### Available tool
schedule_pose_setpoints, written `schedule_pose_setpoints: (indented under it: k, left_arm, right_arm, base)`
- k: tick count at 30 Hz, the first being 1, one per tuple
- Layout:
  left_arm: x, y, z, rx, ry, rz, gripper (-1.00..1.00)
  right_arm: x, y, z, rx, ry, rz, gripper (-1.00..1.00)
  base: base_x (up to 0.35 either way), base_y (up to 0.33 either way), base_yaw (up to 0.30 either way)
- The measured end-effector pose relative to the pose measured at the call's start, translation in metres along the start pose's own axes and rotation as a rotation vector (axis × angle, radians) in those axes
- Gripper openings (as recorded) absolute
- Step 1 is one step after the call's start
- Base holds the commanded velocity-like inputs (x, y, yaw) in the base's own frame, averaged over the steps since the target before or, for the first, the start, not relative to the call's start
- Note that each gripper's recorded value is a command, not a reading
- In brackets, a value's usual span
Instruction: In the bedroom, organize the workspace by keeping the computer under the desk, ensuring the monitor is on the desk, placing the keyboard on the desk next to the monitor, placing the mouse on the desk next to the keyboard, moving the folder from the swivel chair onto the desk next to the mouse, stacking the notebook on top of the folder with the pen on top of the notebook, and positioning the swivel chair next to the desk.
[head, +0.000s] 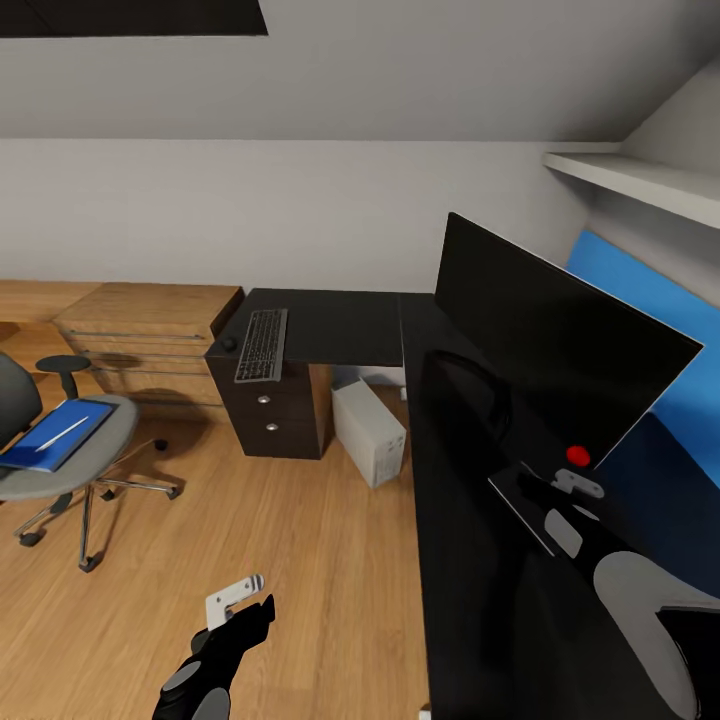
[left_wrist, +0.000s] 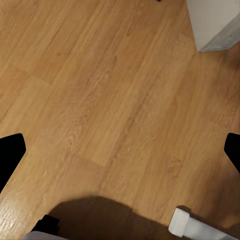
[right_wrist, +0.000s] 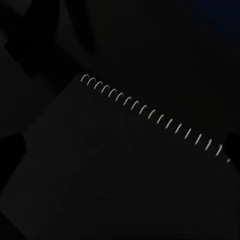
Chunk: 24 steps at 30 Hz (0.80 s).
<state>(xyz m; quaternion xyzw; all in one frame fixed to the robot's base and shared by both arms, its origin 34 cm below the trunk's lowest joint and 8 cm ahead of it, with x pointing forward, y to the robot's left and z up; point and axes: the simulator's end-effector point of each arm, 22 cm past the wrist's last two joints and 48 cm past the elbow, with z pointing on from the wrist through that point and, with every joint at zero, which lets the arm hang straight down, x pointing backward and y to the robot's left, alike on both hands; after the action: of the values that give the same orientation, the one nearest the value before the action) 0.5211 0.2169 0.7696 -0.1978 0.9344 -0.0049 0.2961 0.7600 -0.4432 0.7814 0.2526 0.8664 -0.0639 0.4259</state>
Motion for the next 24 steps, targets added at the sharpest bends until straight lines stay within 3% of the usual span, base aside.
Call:
schedule_pose_setpoints:
  k: [24]
  left_arm:
    - [-0.0037, -0.0046, -0.0019, 0.013, -0.007, -0.004, 1.0]
  right_arm:
    - [-0.0009, -0.0018, 0.0002, 0.001, -0.003, -0.003, 1.0]
  base:
    - [0.0, 0.0, -0.049]
